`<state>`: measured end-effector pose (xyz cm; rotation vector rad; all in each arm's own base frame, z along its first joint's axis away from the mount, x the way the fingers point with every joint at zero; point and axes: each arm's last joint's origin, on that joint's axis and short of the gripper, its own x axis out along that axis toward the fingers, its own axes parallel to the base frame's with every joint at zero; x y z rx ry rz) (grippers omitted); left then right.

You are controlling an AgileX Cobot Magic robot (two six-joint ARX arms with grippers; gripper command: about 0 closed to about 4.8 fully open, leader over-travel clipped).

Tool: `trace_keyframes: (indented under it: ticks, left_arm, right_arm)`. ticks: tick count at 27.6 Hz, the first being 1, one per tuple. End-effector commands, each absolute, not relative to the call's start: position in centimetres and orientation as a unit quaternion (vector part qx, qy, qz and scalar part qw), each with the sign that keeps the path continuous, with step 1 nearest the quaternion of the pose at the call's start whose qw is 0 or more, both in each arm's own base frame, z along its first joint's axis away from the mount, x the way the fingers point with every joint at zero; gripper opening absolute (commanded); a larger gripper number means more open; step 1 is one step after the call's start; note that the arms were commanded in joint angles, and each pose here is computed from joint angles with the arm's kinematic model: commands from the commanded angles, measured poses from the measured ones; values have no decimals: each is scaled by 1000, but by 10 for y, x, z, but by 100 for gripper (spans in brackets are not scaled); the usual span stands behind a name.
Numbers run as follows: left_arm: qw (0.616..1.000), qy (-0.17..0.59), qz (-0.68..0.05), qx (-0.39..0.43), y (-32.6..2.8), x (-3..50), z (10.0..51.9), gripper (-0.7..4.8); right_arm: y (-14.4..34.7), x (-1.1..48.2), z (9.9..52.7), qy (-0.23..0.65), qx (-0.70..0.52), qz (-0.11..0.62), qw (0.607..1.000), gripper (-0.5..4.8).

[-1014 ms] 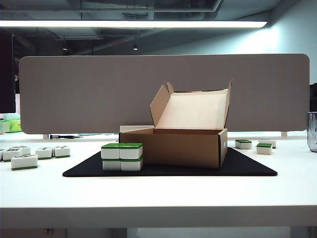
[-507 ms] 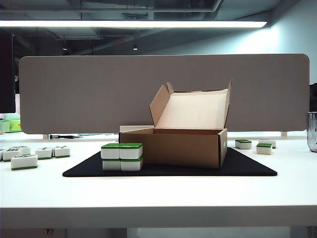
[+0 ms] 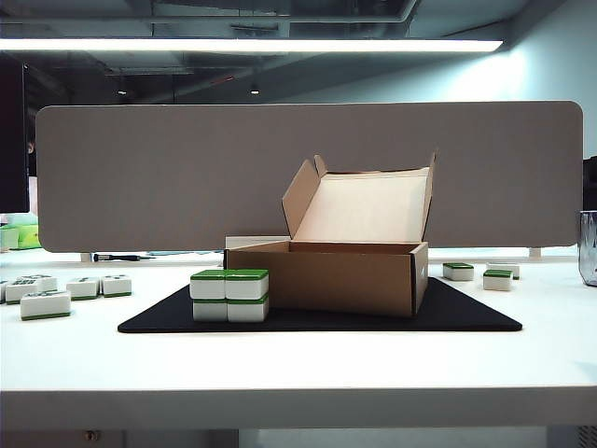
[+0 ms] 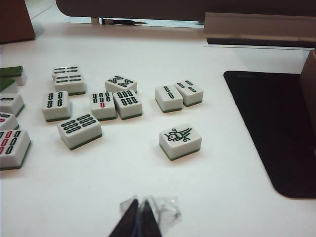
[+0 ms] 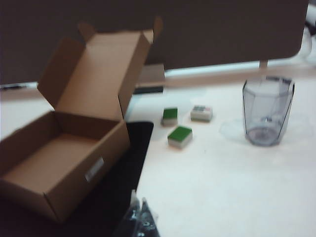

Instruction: Pick up four mahjong tiles and put them into the paper box.

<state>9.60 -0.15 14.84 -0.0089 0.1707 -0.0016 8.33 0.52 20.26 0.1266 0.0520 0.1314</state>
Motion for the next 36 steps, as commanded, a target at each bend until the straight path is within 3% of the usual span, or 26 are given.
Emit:
trace_keyframes:
  ticks: [1,9,15,32,36]
  left_arm:
    - [996,92,1,-2,-1,96,147,-6]
    - [996,92,1,-2,-1,96,147,-6]
    - [996,92,1,-2,-1,96,147,-6]
    - [996,88,-4,-20,-2,96,149,-6]
    - [997,51,-45,-23,-4,91,175,-6]
  right_arm:
    - [6,69,235,-5,61,88,994,-1]
    - [10,23,294,-18,57,174,983,-1]
    - [10,-19,323,-5,59,198,978,-1]
    - [13,-74,330,86,79,267,957,-1]
    - [13,-74,330,86,79,266,957,-1]
